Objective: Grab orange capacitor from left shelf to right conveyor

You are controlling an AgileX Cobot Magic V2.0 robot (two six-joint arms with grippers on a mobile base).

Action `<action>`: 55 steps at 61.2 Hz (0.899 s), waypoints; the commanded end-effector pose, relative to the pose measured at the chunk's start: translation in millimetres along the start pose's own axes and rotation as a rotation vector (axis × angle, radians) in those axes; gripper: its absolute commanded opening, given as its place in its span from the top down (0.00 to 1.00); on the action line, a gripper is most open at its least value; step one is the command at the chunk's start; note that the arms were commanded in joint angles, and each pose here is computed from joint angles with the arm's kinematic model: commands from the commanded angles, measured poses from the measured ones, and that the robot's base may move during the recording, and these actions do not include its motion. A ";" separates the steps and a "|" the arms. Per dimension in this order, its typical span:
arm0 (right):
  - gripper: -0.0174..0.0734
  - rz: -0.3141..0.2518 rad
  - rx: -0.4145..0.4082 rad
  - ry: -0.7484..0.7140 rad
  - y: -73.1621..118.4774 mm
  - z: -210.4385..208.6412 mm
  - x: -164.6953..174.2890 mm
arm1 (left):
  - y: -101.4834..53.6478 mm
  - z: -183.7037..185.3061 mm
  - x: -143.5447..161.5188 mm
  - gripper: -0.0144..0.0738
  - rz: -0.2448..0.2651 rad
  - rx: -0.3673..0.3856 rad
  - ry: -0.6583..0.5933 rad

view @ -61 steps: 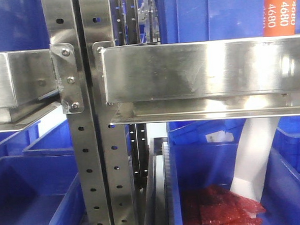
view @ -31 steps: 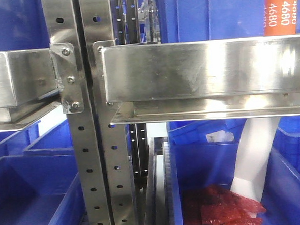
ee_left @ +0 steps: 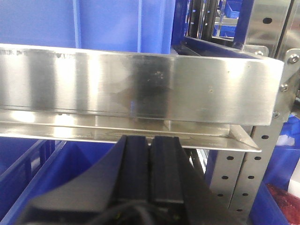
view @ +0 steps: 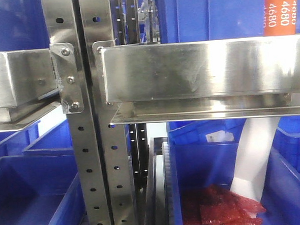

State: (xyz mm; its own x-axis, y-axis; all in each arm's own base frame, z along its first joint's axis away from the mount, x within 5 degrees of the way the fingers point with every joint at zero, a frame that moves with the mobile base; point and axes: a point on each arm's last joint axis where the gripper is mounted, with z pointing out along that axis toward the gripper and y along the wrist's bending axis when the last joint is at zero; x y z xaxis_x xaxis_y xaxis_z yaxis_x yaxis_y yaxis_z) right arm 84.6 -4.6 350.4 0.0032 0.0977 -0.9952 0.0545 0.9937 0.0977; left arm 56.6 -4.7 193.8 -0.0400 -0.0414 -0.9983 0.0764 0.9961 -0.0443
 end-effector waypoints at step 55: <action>0.12 -0.005 -0.153 0.039 39.0 175.5 44.9 | 0.1 -1.6 -9.2 0.98 -0.005 0.000 -0.100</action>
State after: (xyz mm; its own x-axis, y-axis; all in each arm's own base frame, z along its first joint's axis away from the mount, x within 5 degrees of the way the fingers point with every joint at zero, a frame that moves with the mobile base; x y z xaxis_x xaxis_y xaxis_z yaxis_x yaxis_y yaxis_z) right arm 254.5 31.2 286.2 -0.2146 0.0734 -0.9739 -0.0952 0.9908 0.0957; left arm 56.6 -4.7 193.8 -0.0400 -0.0414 -0.9983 0.0764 0.9961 -0.0443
